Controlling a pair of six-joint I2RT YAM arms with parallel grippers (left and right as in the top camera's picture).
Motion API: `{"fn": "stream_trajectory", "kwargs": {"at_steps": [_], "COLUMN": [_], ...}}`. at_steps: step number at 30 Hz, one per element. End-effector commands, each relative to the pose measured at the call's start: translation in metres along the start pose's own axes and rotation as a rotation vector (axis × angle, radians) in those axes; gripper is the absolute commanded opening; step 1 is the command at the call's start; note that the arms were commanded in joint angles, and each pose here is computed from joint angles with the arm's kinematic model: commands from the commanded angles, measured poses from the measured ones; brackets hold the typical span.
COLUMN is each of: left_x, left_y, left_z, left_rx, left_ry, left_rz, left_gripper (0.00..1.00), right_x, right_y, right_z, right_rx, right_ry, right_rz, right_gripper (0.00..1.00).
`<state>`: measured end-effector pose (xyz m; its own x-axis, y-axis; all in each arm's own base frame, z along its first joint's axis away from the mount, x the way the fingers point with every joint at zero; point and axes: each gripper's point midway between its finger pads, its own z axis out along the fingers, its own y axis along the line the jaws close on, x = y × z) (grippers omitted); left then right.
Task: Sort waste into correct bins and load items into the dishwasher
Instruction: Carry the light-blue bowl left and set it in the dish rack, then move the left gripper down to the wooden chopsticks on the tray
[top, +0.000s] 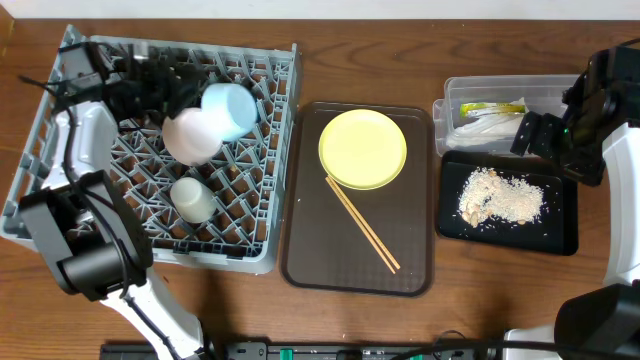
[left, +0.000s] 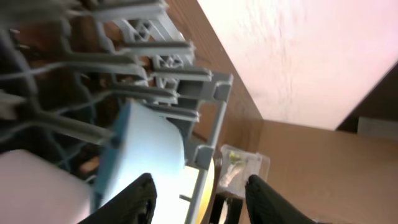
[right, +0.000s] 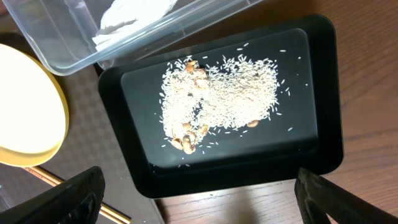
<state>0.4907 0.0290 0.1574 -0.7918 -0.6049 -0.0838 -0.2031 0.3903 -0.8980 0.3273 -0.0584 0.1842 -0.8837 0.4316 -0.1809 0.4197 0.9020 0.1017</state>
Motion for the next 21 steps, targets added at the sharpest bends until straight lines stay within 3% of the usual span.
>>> {"fn": "stream_trajectory", "kwargs": {"at_steps": [1,4,7,12,16,21], "left_x": [-0.005,-0.003,0.006,0.042,0.100,0.155], "left_y": [-0.011,-0.038,-0.077,-0.087,-0.076,-0.081], "left_z": [-0.013,-0.028,-0.048,-0.057,-0.040,-0.009], "left_rx": [-0.008,-0.002,-0.046,-0.300,-0.493,-0.510], "left_ry": [-0.041,-0.080,-0.151,-0.200,-0.084,0.077], "left_rz": [0.115,0.215,0.343,0.399,0.398,0.447], "left_gripper": [0.56,0.59,0.69,0.77,0.85,0.86], "right_x": [0.000,-0.001,-0.001,-0.001,-0.001,0.000], "right_y": [0.002,0.002,0.002,0.002,0.002,0.003], "right_z": [-0.008,-0.008,-0.008,-0.008,-0.008,-0.008], "right_rx": [-0.007,-0.008,-0.008,-0.008,-0.008,-0.011], "right_ry": [-0.021,-0.022,-0.022,-0.022,-0.022,-0.020], "right_rz": [0.003,0.003,0.003,0.003,0.003,0.003], "right_gripper": [0.95,0.95,0.96,0.99,0.99,0.99]}}
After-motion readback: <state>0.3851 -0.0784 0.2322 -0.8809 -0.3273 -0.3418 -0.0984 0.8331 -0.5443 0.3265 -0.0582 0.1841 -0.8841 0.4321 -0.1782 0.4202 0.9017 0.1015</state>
